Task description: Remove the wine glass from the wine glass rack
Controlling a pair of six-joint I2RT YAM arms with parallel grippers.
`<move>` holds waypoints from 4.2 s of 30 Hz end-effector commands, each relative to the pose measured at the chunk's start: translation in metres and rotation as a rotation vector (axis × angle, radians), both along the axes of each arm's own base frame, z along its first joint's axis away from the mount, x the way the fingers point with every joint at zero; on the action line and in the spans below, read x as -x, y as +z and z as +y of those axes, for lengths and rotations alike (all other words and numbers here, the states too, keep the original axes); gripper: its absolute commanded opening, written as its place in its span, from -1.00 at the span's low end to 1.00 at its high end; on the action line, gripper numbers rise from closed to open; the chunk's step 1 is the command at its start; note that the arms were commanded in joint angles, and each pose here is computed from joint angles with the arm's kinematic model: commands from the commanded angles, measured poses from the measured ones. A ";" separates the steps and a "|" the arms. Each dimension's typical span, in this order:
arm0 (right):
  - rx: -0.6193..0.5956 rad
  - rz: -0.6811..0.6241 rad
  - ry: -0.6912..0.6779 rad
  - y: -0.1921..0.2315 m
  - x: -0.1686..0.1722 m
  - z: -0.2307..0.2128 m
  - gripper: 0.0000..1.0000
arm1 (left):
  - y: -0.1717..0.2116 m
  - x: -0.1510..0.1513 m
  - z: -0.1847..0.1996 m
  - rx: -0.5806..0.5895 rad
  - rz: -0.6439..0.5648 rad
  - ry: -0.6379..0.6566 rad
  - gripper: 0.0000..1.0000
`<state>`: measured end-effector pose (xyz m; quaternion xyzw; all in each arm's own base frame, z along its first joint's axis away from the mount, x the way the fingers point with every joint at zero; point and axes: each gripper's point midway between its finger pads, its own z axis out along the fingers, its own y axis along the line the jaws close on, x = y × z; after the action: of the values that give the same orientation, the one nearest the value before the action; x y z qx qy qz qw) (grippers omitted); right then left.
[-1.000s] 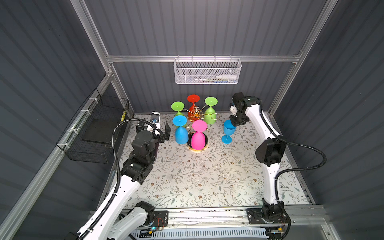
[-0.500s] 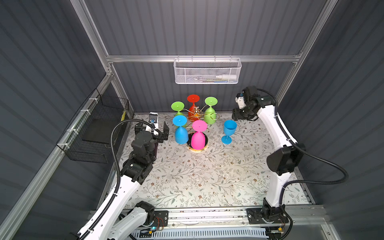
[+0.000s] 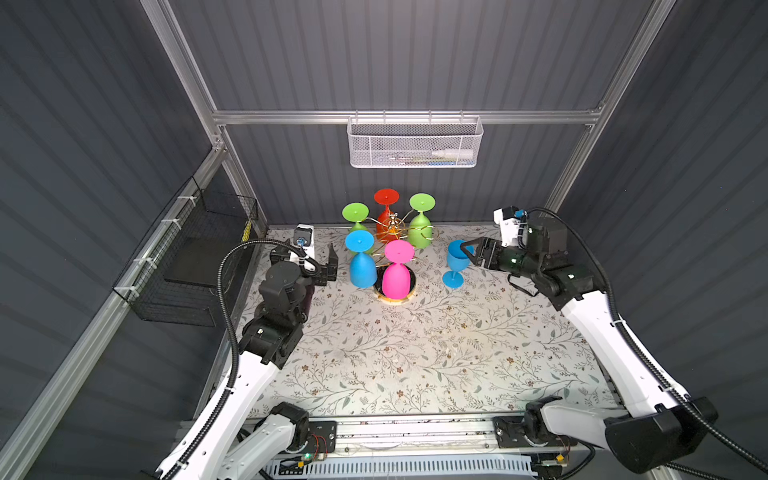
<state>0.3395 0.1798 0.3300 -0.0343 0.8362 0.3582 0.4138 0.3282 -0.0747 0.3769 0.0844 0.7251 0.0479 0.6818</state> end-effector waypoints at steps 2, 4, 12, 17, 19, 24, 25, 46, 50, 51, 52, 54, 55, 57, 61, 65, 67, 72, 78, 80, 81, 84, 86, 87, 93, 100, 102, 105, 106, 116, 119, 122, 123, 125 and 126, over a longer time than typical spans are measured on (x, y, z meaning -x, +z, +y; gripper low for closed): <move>-0.135 -0.035 0.038 0.017 0.007 0.033 0.33 | 0.004 0.001 -0.006 0.038 0.005 -0.045 0.98; -0.172 -0.025 0.054 0.017 0.007 0.044 0.30 | 0.004 0.002 -0.006 0.041 0.005 -0.049 0.98; -0.260 0.023 0.117 0.008 0.000 0.095 0.16 | 0.008 0.006 -0.002 0.043 -0.010 -0.041 0.99; -0.272 0.054 0.142 0.000 -0.004 0.116 0.09 | 0.008 0.007 -0.001 0.045 -0.013 -0.042 0.99; -0.285 0.062 0.147 -0.001 -0.006 0.121 0.05 | 0.008 0.007 -0.001 0.046 -0.012 -0.043 0.99; -0.312 0.063 0.153 0.001 -0.008 0.128 0.01 | 0.009 0.009 0.000 0.046 -0.017 -0.042 0.99; -0.312 0.064 0.152 0.002 -0.008 0.128 0.00 | 0.009 0.009 0.000 0.046 -0.016 -0.042 0.99; -0.327 0.038 0.116 0.012 -0.013 0.127 0.06 | 0.008 0.009 0.000 0.047 -0.015 -0.043 0.99; -0.324 0.055 0.122 0.007 -0.017 0.134 0.07 | 0.009 0.010 0.000 0.047 -0.017 -0.043 0.99; -0.324 0.060 0.126 0.005 -0.018 0.137 0.07 | 0.009 0.010 0.000 0.046 -0.017 -0.042 0.99; -0.327 0.062 0.132 0.005 -0.018 0.140 0.06 | 0.009 0.009 0.000 0.046 -0.016 -0.041 0.99; -0.327 0.068 0.139 0.004 -0.019 0.144 0.06 | 0.009 0.010 0.000 0.047 -0.018 -0.042 0.99; -0.325 0.071 0.140 0.003 -0.020 0.146 0.07 | 0.009 0.010 0.000 0.047 -0.019 -0.042 0.99; -0.323 0.077 0.147 0.001 -0.021 0.151 0.06 | 0.009 0.010 0.000 0.045 -0.018 -0.042 0.99; -0.323 0.095 0.157 -0.004 -0.024 0.158 0.06 | 0.009 0.010 0.001 0.046 -0.018 -0.041 0.99; -0.322 0.098 0.154 -0.006 -0.025 0.159 -0.01 | 0.010 0.011 0.002 0.043 -0.022 -0.037 0.99; -0.318 0.094 0.147 -0.005 -0.025 0.157 -0.07 | 0.010 0.012 0.002 0.044 -0.025 -0.036 0.99; -0.307 0.082 0.135 -0.003 -0.022 0.152 -0.28 | 0.011 0.013 0.002 0.044 -0.027 -0.036 0.99; -0.298 0.066 0.091 -0.003 -0.024 0.143 -0.40 | 0.012 0.013 0.003 0.046 -0.031 -0.036 0.99; -0.301 0.062 0.089 -0.002 -0.023 0.142 -0.40 | 0.012 0.013 0.002 0.046 -0.029 -0.037 0.99; -0.302 0.059 0.088 0.000 -0.023 0.142 -0.40 | 0.013 0.013 0.003 0.047 -0.032 -0.036 0.99; -0.302 0.053 0.084 0.001 -0.023 0.141 -0.41 | 0.012 0.013 0.002 0.045 -0.030 -0.037 0.99; -0.303 0.051 0.081 0.002 -0.023 0.139 -0.45 | 0.013 0.014 0.003 0.047 -0.033 -0.036 0.99; -0.302 0.052 0.081 0.001 -0.023 0.139 -0.46 | 0.013 0.014 0.003 0.045 -0.033 -0.035 0.99; -0.296 0.050 0.068 0.000 -0.021 0.135 -0.56 | 0.012 0.014 0.003 0.047 -0.032 -0.037 0.99; -0.295 0.047 0.059 0.001 -0.020 0.131 -0.63 | 0.012 0.013 0.002 0.047 -0.032 -0.038 0.99; -0.294 0.046 0.059 0.001 -0.020 0.131 -0.66 | 0.012 0.013 0.003 0.047 -0.032 -0.037 0.99; -0.294 0.046 0.056 0.000 -0.021 0.131 -0.72 | 0.012 0.013 0.002 0.047 -0.031 -0.038 0.99; -0.293 0.046 0.057 0.000 -0.021 0.130 -0.75 | 0.012 0.013 0.002 0.047 -0.032 -0.038 0.99; -0.296 0.037 0.053 0.004 -0.019 0.128 -0.79 | 0.012 0.013 0.002 0.048 -0.030 -0.039 0.99; -0.301 0.035 0.052 0.006 -0.018 0.127 -0.80 | 0.012 0.013 0.002 0.047 -0.031 -0.039 1.00; -0.304 0.035 0.052 0.007 -0.018 0.127 -0.82 | 0.012 0.013 0.002 0.048 -0.030 -0.039 0.99; -0.309 0.035 0.055 0.008 -0.017 0.127 -0.82 | 0.012 0.013 0.002 0.048 -0.031 -0.040 0.99; -0.324 0.037 0.058 0.009 -0.017 0.127 -0.85 | 0.012 0.013 0.002 0.048 -0.031 -0.040 0.99; -0.333 0.039 0.063 0.010 -0.016 0.128 -0.86 | 0.012 0.013 0.002 0.048 -0.031 -0.040 1.00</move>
<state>0.3586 0.3101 0.3381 0.0144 0.7766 0.4977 0.3860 0.3190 -0.0747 0.3832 0.0862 0.7201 0.0238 0.6881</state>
